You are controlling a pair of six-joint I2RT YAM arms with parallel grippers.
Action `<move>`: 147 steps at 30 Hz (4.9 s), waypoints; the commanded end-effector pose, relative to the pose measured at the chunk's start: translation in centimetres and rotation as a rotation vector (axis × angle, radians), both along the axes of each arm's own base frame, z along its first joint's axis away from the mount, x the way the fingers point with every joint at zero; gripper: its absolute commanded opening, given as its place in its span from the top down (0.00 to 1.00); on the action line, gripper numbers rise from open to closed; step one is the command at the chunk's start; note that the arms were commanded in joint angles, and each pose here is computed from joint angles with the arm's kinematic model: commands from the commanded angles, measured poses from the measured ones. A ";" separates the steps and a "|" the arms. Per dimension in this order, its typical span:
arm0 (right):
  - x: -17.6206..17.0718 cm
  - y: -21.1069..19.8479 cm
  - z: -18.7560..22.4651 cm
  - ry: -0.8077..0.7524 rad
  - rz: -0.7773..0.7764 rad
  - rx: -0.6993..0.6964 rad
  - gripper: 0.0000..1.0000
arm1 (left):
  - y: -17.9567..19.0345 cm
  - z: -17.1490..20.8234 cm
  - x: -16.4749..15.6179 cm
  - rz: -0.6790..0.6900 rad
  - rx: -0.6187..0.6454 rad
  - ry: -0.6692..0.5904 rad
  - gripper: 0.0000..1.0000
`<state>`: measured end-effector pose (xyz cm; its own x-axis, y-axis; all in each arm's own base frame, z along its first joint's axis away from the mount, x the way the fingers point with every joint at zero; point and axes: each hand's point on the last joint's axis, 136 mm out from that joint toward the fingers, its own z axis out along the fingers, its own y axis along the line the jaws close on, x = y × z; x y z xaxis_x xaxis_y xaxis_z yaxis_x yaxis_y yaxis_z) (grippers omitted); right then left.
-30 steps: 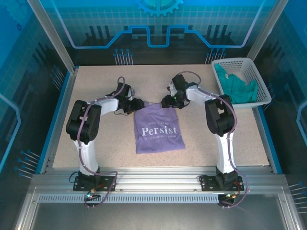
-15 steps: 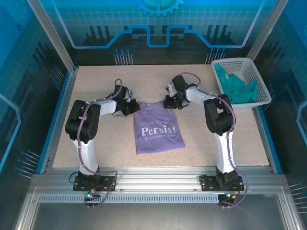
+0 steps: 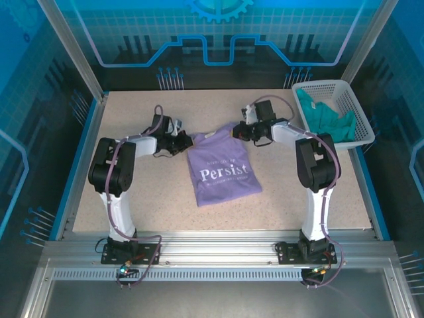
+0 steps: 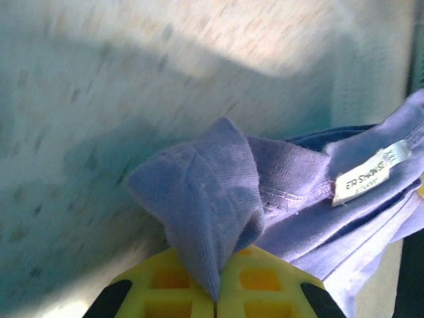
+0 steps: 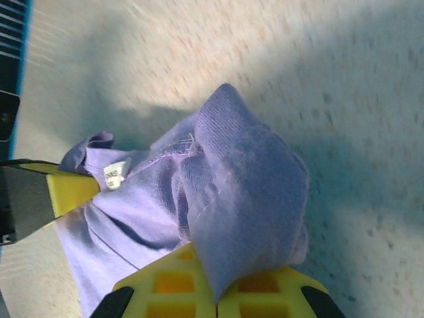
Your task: Fold the inside-out t-shirt
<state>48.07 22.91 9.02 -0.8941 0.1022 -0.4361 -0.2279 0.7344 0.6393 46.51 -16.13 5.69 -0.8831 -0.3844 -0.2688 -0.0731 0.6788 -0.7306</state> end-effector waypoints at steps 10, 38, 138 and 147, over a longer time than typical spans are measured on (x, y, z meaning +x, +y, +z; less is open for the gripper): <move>5.5 -1.6 24.8 -0.633 0.021 0.110 1.00 | 0.7 26.0 5.9 -0.016 -0.048 -0.600 1.00; -13.5 -0.8 2.9 -0.149 0.082 -0.054 1.00 | -2.8 5.4 -14.5 -0.074 0.092 -0.280 1.00; -9.8 -20.3 1.3 -0.793 -0.451 -0.679 0.00 | 16.9 4.9 -8.0 0.390 0.715 -0.817 0.01; -8.4 -20.5 0.5 -0.694 -0.402 -0.639 0.00 | 17.3 4.0 -7.3 0.381 0.742 -0.719 0.01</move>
<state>39.15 1.84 8.75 -0.3982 -0.1186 -0.9096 -0.0337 0.9928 -0.1147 38.96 1.44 8.92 -0.3201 -0.1442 -0.9363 -0.1079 0.9875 -0.1152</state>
